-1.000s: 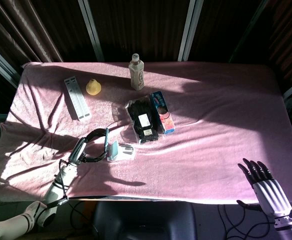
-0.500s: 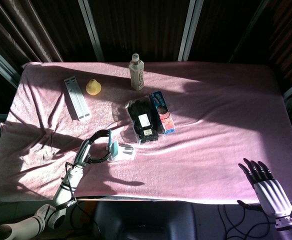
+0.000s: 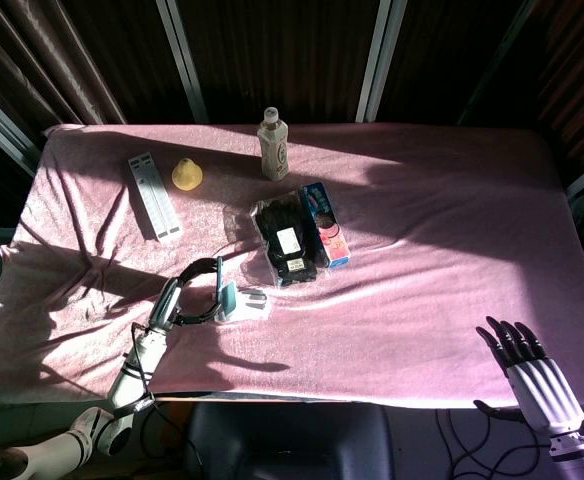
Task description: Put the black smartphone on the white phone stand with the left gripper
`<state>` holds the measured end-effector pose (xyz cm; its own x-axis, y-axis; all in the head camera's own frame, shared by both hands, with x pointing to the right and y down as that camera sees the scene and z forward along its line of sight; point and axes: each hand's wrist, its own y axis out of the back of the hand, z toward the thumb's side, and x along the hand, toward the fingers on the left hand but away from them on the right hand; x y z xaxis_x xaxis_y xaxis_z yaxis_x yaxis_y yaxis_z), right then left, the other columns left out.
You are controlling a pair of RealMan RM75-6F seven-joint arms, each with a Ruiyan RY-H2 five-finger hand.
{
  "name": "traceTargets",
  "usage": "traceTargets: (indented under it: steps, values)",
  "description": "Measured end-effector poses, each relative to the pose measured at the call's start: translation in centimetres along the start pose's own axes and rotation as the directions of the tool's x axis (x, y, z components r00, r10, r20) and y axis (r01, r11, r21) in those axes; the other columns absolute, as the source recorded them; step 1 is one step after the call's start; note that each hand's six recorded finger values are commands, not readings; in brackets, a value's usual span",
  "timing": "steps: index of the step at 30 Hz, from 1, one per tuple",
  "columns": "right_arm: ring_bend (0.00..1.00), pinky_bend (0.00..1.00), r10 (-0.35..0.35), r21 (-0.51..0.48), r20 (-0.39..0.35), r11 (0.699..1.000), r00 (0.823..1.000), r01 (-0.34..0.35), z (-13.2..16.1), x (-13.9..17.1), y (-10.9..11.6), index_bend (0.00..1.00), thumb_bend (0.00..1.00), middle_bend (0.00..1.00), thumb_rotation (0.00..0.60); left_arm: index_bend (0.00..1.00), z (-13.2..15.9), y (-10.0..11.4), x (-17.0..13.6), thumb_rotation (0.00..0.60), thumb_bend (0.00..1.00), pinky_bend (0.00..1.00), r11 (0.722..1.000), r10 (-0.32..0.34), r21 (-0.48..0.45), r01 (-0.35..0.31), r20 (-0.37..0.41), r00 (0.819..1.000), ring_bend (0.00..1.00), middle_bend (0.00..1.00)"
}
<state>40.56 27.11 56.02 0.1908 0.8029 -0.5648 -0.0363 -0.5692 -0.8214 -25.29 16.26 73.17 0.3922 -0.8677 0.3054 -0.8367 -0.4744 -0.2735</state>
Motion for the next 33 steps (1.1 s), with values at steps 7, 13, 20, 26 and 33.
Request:
traceTargets:
  steps: [7, 13, 20, 26, 33]
  values:
    - [0.0, 0.0, -0.001, -0.001, 0.0, 1.0, 1.0, 0.001, 0.0, 0.0, 0.0, 0.0, 0.13, 0.0, 0.6, 0.84, 0.1, -0.3, -0.3, 0.6, 0.46, 0.24, 1.0, -0.003, 0.002, 0.003, 0.013, 1.0, 0.66, 1.0]
    - [0.0, 0.0, 0.001, 0.002, -0.002, 1.0, 1.0, -0.001, 0.1, 0.0, 0.0, 0.0, 0.13, 0.0, 0.6, 0.84, 0.2, -0.9, -0.9, 0.6, 0.46, 0.24, 1.0, -0.004, 0.004, 0.004, 0.018, 1.0, 0.66, 1.0]
    - [0.0, 0.0, 0.0, 0.001, -0.003, 1.0, 1.0, 0.0, 0.1, 0.0, 0.0, 0.0, 0.13, 0.0, 0.6, 0.84, -0.3, -1.6, -1.3, 0.6, 0.46, 0.24, 1.0, 0.002, 0.012, -0.002, 0.006, 1.0, 0.66, 1.0]
    - [0.0, 0.0, -0.002, -0.002, -0.002, 1.0, 1.0, 0.002, 0.1, 0.0, 0.1, 0.0, 0.13, 0.0, 0.6, 0.84, -0.6, -1.8, -1.2, 0.6, 0.46, 0.24, 1.0, 0.009, 0.01, -0.009, -0.001, 1.0, 0.66, 1.0]
    - [0.0, 0.0, -0.003, -0.002, -0.002, 1.0, 1.0, 0.003, 0.0, 0.0, 0.1, 0.0, 0.13, 0.0, 0.6, 0.84, -0.7, -2.0, -0.8, 0.6, 0.46, 0.24, 1.0, 0.016, 0.007, -0.016, -0.005, 1.0, 0.66, 1.0]
